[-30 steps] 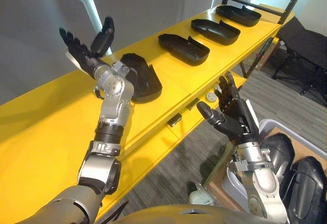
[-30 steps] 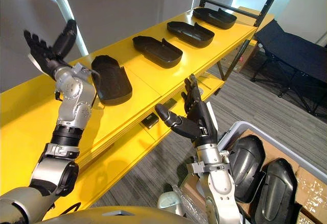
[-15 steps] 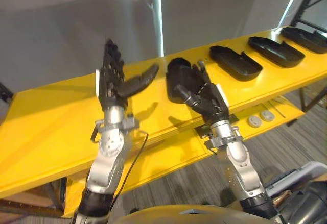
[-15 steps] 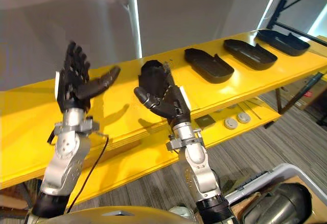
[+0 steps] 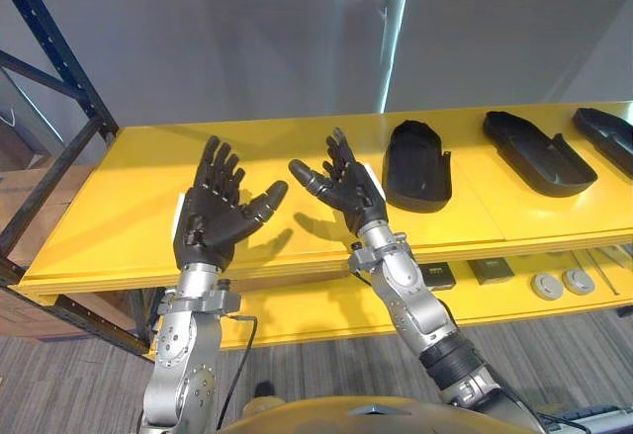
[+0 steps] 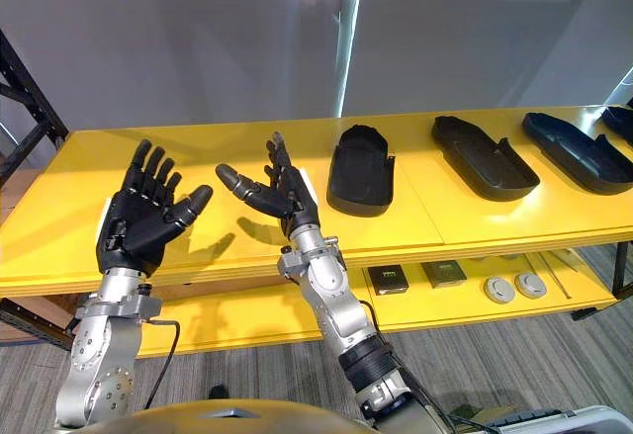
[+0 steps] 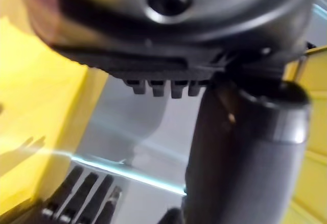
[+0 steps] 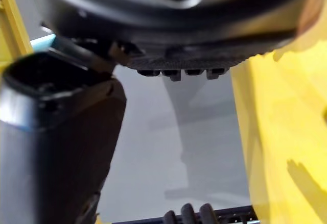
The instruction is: Walk over and take three plastic housings, then place them on the shelf
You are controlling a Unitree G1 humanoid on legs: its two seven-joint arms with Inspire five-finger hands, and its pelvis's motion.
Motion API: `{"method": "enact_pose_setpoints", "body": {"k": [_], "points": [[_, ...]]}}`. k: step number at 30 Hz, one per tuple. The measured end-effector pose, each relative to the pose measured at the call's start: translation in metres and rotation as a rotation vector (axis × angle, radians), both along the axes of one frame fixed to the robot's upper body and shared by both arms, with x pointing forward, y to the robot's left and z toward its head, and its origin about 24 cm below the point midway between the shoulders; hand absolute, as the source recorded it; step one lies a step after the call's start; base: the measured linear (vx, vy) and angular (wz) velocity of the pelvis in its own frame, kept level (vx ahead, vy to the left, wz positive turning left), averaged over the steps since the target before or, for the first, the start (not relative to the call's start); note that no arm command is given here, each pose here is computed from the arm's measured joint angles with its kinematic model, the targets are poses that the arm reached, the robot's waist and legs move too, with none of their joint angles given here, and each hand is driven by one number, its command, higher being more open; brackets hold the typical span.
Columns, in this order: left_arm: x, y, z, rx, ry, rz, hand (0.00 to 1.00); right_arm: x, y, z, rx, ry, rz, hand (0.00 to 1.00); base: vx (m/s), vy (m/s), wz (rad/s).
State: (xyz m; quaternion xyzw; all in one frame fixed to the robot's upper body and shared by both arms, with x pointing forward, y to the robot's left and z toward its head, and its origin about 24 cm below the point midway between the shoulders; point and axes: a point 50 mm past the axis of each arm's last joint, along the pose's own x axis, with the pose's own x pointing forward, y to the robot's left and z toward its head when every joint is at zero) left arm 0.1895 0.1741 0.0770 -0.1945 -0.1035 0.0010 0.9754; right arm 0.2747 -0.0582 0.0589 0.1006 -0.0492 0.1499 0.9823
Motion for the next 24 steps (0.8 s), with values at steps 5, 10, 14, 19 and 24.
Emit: {"method": "enact_pose_setpoints", "body": {"k": [5, 10, 14, 19, 24], "points": [[0.0, -0.007, 0.0, -0.009, -0.006, -0.04, 1.0, 0.009, -0.007, -0.017, -0.025, 0.132, -0.182, 1.0, 0.0, 0.0, 0.02], [0.0, -0.009, 0.0, -0.043, -0.009, -0.044, 1.0, 0.011, -0.02, -0.027, -0.095, 0.169, -0.325, 1.0, -0.01, -0.002, 0.03], [0.0, -0.009, 0.0, -0.056, -0.015, -0.042, 1.0, 0.011, -0.02, -0.026, -0.108, 0.163, -0.336, 1.0, 0.01, -0.003, -0.01], [0.0, -0.009, 0.001, -0.058, -0.028, -0.041, 1.0, 0.011, -0.021, -0.027, -0.14, 0.15, -0.345, 1.0, 0.0, -0.002, -0.01], [0.0, -0.015, 0.001, -0.066, -0.028, -0.065, 1.0, 0.012, -0.026, -0.028, -0.153, 0.148, -0.375, 1.0, 0.0, 0.0, 0.0]]}}
